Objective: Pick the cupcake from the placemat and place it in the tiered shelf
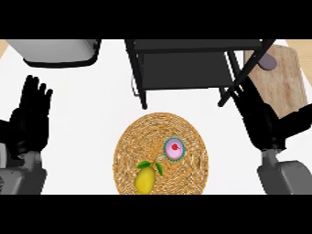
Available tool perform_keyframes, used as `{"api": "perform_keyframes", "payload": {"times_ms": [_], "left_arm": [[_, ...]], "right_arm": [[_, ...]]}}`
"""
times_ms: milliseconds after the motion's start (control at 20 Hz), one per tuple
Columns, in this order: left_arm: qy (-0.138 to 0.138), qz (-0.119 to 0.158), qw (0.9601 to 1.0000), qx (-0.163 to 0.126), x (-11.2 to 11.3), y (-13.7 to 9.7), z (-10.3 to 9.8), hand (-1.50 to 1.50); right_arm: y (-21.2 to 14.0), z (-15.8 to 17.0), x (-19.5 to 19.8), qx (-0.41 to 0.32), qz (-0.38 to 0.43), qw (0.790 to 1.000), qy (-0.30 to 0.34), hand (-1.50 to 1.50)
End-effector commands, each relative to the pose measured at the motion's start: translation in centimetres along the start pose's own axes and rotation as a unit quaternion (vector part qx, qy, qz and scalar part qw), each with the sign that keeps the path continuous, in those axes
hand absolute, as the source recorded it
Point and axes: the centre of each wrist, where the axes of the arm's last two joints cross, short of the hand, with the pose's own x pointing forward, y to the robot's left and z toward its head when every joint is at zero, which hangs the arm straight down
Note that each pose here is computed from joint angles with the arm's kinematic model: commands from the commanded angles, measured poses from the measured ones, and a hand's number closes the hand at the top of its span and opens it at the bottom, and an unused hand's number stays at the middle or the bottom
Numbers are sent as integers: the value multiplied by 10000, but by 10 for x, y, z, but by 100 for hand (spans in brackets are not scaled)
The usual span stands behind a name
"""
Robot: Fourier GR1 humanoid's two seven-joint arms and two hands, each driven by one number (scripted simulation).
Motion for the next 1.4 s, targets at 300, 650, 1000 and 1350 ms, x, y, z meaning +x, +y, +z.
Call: {"api": "perform_keyframes", "payload": {"times_ms": [300, 650, 1000, 1350], "left_arm": [[1707, -1006, 9771, -774, -58, 19, 20, 0], [2162, -1199, 9613, -1214, -66, 39, 13, 0], [2211, -1134, 9617, -1157, -67, 37, 8, 0], [2258, -1193, 9608, -1082, -71, 47, 20, 0]], "right_arm": [[-68, -10, 90, 458, 4134, 9047, -925, 150], [-99, -38, 26, 1650, 3096, 9331, -796, -150], [-84, -56, 88, 3096, 3467, 8842, -459, -150], [-16, -39, 103, 3572, 4291, 8295, -156, -150]]}}
